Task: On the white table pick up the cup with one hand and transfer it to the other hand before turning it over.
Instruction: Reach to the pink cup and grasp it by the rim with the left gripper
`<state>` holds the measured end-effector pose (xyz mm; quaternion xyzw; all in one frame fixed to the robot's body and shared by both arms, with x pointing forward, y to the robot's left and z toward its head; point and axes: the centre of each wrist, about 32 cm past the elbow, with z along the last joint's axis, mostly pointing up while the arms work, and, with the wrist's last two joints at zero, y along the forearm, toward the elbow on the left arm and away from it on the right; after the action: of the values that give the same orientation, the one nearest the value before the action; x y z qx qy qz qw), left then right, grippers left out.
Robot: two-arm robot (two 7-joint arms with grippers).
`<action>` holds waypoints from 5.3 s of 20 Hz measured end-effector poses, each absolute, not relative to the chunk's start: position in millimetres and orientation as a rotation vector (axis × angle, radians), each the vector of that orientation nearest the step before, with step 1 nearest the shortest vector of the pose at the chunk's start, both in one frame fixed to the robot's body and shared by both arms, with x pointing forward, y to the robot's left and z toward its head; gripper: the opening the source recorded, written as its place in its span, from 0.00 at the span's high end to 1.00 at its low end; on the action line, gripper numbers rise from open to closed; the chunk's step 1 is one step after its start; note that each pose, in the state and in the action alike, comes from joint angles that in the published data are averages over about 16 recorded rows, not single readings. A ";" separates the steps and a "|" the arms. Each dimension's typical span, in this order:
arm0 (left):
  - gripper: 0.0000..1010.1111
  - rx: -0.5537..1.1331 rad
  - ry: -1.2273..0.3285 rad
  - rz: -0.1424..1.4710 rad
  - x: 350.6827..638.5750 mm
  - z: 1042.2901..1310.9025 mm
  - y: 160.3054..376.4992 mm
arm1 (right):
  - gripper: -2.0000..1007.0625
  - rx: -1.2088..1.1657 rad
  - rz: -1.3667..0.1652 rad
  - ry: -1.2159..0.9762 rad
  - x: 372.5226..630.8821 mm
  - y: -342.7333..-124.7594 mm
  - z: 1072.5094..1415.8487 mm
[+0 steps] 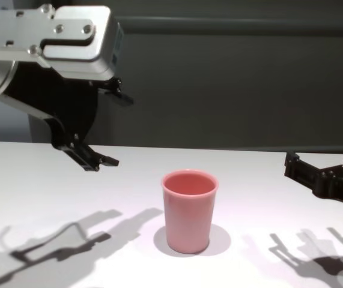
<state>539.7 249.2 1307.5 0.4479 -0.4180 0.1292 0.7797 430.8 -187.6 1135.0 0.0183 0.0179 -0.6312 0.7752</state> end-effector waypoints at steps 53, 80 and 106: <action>0.01 1.303 -1.122 -0.514 576.2 1358.6 123.1 | 0.00 0.040 -1.366 0.039 430.8 -187.6 1135.0; 0.01 1.297 -1.098 -0.552 589.2 1329.8 115.8 | 0.00 0.040 -1.366 0.039 430.8 -187.6 1135.0; 0.33 1.315 -1.115 -0.579 593.5 1318.8 111.0 | 0.00 0.040 -1.366 0.039 430.8 -187.6 1135.0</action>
<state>593.5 111.0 1318.8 0.5705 -0.4838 -0.2511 0.6143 430.8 -187.6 1135.0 0.0183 0.0179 -0.6312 0.7752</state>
